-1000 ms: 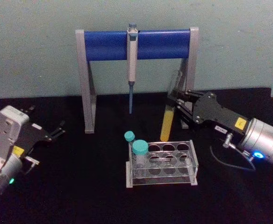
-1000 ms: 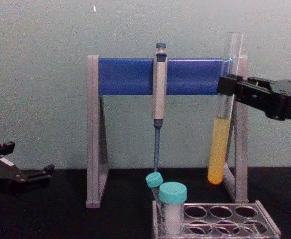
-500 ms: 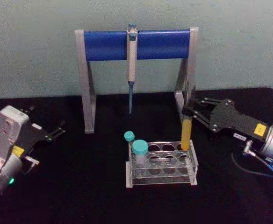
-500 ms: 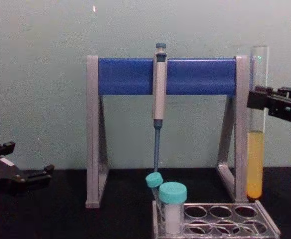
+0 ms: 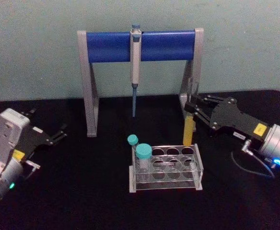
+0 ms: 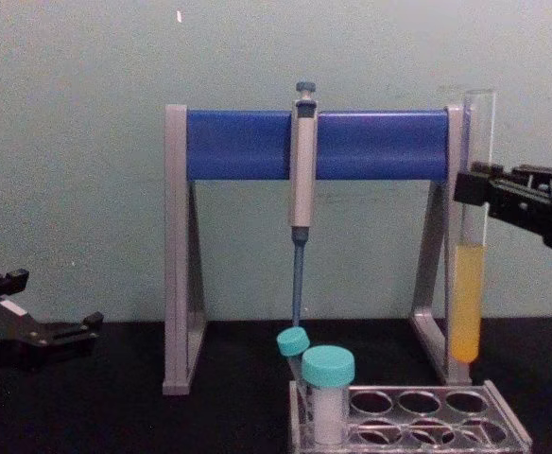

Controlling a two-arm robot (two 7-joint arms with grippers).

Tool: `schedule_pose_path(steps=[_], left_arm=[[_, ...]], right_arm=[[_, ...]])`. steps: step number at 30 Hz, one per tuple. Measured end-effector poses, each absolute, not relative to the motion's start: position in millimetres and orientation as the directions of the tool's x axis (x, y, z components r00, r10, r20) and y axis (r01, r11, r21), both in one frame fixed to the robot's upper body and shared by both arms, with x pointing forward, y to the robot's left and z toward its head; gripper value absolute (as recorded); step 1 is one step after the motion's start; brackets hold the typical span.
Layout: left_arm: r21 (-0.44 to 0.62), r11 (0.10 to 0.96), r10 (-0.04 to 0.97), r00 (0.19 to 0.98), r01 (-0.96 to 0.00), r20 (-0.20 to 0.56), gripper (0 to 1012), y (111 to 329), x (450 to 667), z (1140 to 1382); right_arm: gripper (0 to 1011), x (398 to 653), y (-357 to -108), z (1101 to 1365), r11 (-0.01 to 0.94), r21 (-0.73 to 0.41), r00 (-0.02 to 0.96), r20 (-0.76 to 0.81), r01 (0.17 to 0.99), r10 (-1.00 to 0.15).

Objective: Pick up the test tube from the test tube rack, shake it, then place it back into the test tube rack.

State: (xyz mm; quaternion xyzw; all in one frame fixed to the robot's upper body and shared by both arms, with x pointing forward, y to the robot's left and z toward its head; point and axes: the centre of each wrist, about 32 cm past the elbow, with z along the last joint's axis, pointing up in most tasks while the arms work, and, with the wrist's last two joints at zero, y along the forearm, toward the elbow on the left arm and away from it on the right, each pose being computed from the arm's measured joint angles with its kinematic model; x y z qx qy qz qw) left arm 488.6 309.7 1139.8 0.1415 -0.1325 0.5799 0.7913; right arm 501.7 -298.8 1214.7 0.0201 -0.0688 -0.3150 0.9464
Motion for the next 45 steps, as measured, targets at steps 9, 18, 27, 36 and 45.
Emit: schedule_pose_path(steps=[9,18,27,36,45], left_arm=[[0.07,0.287,0.88,0.292,-0.955,0.374,1001,310,489,1140],[0.07,0.287,0.88,0.292,-0.955,0.374,1001,310,489,1140],[0.07,0.287,0.88,0.292,-0.955,0.374,1001,310,489,1140],[0.07,0.287,0.88,0.292,-0.955,0.374,1001,310,489,1140],[0.07,0.287,0.88,0.292,-0.955,0.374,1001,310,489,1140]], right_arm=[[228,509,-291,1207,0.813,0.099,0.805,0.111,0.574,-0.583],[228,517,-285,1194,0.82,0.098,0.815,0.097,0.564,-0.572],[228,524,-282,1183,0.822,0.094,0.819,0.078,0.561,-0.568],[228,526,-281,1178,0.822,0.079,0.82,0.068,0.563,-0.568],[228,529,-281,1174,0.823,0.06,0.821,0.059,0.565,-0.568]])
